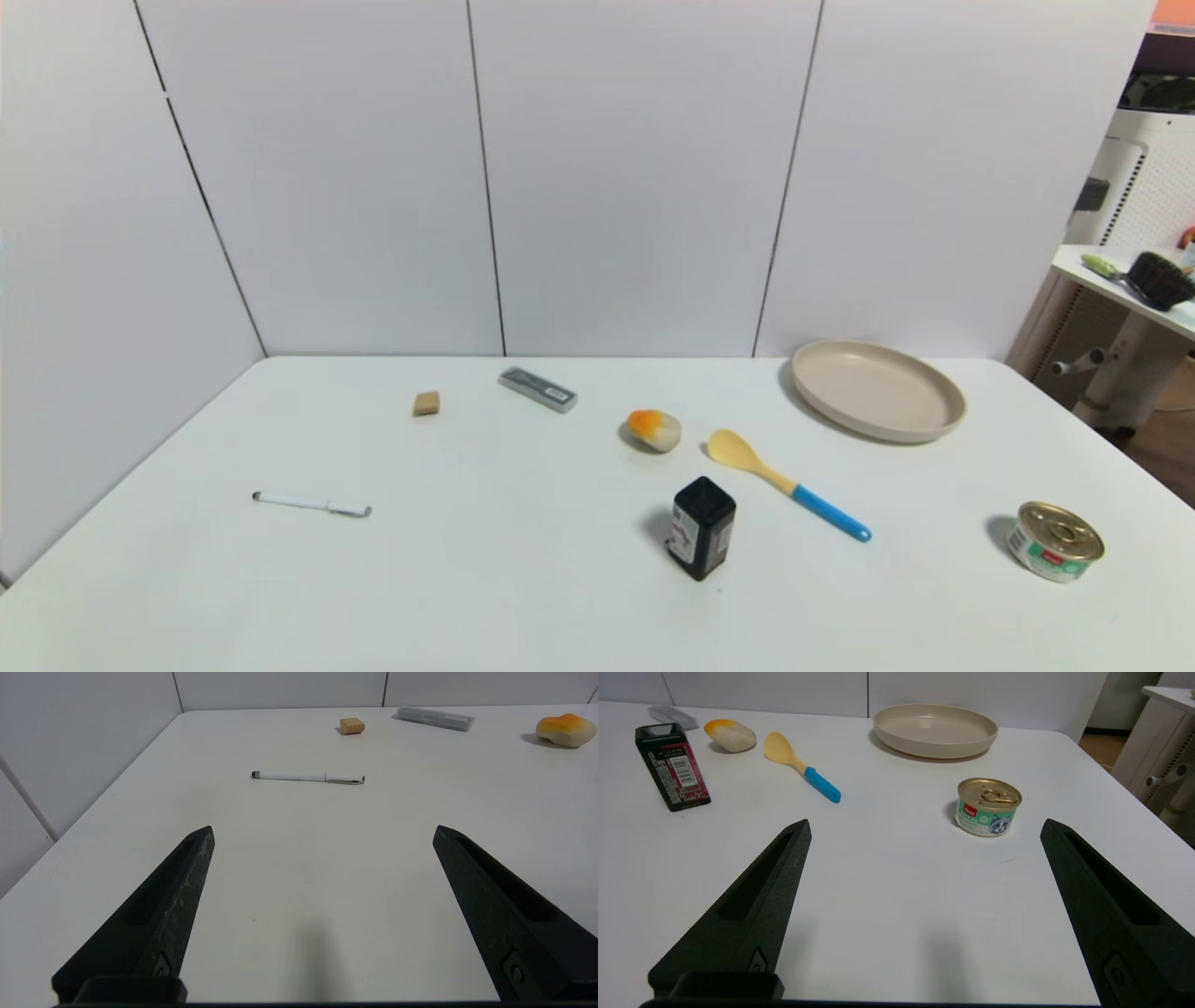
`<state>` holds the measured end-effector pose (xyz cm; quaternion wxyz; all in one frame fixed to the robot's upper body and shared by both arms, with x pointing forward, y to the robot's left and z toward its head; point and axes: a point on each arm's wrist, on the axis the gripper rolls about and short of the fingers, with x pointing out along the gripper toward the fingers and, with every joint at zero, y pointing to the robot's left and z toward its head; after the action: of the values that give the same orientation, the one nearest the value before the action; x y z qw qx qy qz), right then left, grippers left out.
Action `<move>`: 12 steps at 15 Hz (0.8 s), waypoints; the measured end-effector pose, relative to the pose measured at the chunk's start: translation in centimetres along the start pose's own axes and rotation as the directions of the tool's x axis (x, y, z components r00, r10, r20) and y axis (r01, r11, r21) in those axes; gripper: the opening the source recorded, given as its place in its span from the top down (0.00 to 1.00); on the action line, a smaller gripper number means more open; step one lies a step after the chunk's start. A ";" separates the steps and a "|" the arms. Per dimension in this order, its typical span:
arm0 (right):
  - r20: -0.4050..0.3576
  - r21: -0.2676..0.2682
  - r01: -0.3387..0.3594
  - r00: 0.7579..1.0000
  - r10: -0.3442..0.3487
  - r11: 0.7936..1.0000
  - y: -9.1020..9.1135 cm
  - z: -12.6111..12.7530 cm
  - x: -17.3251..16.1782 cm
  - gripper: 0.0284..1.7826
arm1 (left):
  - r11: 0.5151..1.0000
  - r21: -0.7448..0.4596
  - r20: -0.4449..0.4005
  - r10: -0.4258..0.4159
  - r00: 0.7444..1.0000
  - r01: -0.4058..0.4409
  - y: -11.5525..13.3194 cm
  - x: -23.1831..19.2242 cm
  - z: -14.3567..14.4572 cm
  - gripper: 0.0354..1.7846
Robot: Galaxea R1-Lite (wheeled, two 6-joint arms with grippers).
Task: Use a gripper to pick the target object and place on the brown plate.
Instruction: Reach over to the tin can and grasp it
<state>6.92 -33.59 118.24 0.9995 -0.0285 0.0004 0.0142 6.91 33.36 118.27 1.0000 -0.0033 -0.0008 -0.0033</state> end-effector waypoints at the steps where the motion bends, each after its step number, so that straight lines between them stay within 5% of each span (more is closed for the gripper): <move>1: 0.001 0.002 0.001 1.000 -0.001 1.000 0.0 0.0 0.0 0.05 | 1.000 0.000 0.000 0.000 1.000 0.000 0.0 0.0 0.0 0.06; 12: -0.067 -0.011 -0.007 0.998 0.006 1.000 -0.1 1.4 0.6 0.05 | 1.000 -0.001 0.000 0.000 1.000 0.000 0.0 0.0 0.0 0.06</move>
<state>7.50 -33.57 119.61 0.9987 -0.0346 0.0338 0.0164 6.91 33.36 118.26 1.0000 -0.0038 -0.0006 -0.0035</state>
